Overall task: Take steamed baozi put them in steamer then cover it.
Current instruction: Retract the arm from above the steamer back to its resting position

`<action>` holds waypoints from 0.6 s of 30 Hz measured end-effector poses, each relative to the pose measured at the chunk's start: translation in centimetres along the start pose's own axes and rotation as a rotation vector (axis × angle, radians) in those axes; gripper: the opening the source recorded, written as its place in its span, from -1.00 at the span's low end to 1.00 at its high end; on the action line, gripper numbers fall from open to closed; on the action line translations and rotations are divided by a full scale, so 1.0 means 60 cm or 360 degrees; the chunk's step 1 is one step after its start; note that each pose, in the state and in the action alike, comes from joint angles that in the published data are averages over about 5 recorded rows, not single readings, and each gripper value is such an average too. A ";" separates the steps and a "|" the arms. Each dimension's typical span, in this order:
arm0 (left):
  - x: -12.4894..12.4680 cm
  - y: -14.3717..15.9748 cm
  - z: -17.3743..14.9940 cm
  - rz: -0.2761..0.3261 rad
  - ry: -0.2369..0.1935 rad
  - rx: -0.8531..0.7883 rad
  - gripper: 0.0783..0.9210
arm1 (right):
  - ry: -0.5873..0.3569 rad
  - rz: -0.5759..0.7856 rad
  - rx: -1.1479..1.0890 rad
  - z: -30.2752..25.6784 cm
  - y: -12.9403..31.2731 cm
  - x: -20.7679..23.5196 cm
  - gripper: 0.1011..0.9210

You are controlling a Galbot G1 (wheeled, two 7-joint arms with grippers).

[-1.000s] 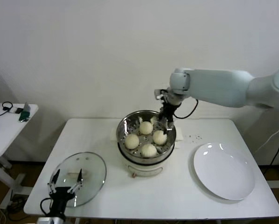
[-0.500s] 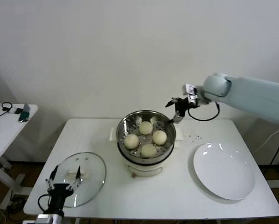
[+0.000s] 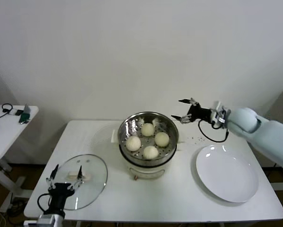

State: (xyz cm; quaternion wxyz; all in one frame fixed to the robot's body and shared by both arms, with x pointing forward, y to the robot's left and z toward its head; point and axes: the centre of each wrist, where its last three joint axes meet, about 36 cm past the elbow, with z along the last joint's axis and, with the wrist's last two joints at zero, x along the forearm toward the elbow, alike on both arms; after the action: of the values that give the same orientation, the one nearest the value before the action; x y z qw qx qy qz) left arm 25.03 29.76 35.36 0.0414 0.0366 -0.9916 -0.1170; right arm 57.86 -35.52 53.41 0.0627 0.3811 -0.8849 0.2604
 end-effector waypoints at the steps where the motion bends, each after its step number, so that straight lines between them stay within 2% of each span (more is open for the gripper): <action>1: 0.000 0.001 -0.002 -0.0003 0.0000 -0.0014 0.77 | -0.0017 0.0033 -0.0023 0.008 0.007 0.006 0.76; 10: 0.002 0.013 -0.019 -0.0029 0.0000 -0.0245 0.77 | -0.0118 0.0304 -0.0241 0.066 0.086 0.042 0.76; 18: 0.003 0.019 -0.039 -0.0074 0.0042 -0.0647 0.77 | -0.0167 0.0505 -0.0495 0.109 0.173 0.073 0.76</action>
State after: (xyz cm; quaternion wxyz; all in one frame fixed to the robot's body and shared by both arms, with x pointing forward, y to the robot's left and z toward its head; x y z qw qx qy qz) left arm 25.02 30.33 37.89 0.0582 0.0521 -0.9458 -0.3152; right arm 48.05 -35.70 44.87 0.0328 0.2358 -0.9653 0.1073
